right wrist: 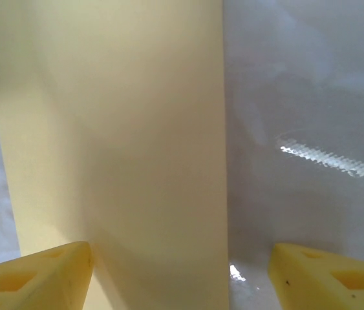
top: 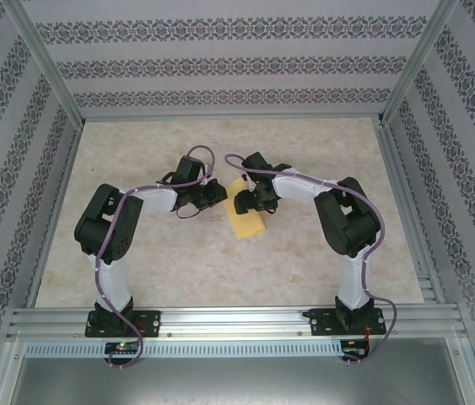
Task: Fold a paper plane with a square sheet of paper (pick it up from the middle)
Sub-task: Fold the square sheet of paper in half at the center of the table, then hold the square sheet of paper at the center of the table.
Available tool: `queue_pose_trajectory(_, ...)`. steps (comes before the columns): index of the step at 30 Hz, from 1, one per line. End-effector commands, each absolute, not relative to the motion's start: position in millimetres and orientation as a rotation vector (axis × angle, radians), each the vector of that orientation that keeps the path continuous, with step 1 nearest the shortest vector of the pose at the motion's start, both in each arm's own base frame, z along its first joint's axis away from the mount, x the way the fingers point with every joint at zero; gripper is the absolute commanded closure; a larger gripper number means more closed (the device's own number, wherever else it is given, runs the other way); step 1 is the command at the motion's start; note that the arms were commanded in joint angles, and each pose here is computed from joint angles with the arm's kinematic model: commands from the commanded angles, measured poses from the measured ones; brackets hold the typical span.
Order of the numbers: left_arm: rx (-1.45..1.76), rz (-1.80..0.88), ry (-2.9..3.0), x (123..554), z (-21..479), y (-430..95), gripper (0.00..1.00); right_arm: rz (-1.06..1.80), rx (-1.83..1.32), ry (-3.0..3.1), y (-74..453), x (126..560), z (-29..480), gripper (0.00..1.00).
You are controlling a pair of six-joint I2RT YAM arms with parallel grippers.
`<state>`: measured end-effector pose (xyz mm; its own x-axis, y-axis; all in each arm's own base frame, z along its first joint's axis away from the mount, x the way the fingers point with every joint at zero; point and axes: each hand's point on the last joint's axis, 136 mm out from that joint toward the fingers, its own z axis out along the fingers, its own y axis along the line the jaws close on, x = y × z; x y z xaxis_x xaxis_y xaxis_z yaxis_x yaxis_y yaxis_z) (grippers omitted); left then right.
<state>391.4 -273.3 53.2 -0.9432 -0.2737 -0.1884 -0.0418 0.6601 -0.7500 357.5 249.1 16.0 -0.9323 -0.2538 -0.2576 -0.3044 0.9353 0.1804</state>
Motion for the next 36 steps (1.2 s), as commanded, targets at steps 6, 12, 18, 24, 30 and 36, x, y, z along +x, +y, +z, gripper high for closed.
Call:
queue_pose_trajectory(6, -0.205, -1.254, 2.560, 402.9, 54.4, -297.0, 0.96, 0.256, -0.425, 2.958, 243.1, 340.9, -21.2, 0.25)
queue_pose_trajectory(12, -0.192, -1.268, 2.568, 405.9, 49.3, -305.7, 0.98, 0.323, -0.427, 2.955, 249.0, 339.5, -19.2, 0.26)
queue_pose_trajectory(18, -0.213, -1.199, 2.641, 402.6, 31.4, -302.6, 0.99, 0.389, -0.420, 2.945, 253.4, 340.2, -12.1, 0.27)
queue_pose_trajectory(24, -0.225, -1.100, 2.716, 397.6, 15.7, -294.8, 1.00, 0.560, -0.379, 2.879, 261.7, 348.5, 16.1, 0.27)
queue_pose_trajectory(30, -0.214, -1.050, 2.748, 395.9, 10.9, -291.1, 1.00, 0.796, -0.329, 2.769, 266.8, 359.9, 60.1, 0.27)
queue_pose_trajectory(36, -0.191, -1.054, 2.749, 395.4, 13.8, -292.6, 1.00, 0.975, -0.260, 2.745, 265.6, 367.1, 70.9, 0.31)
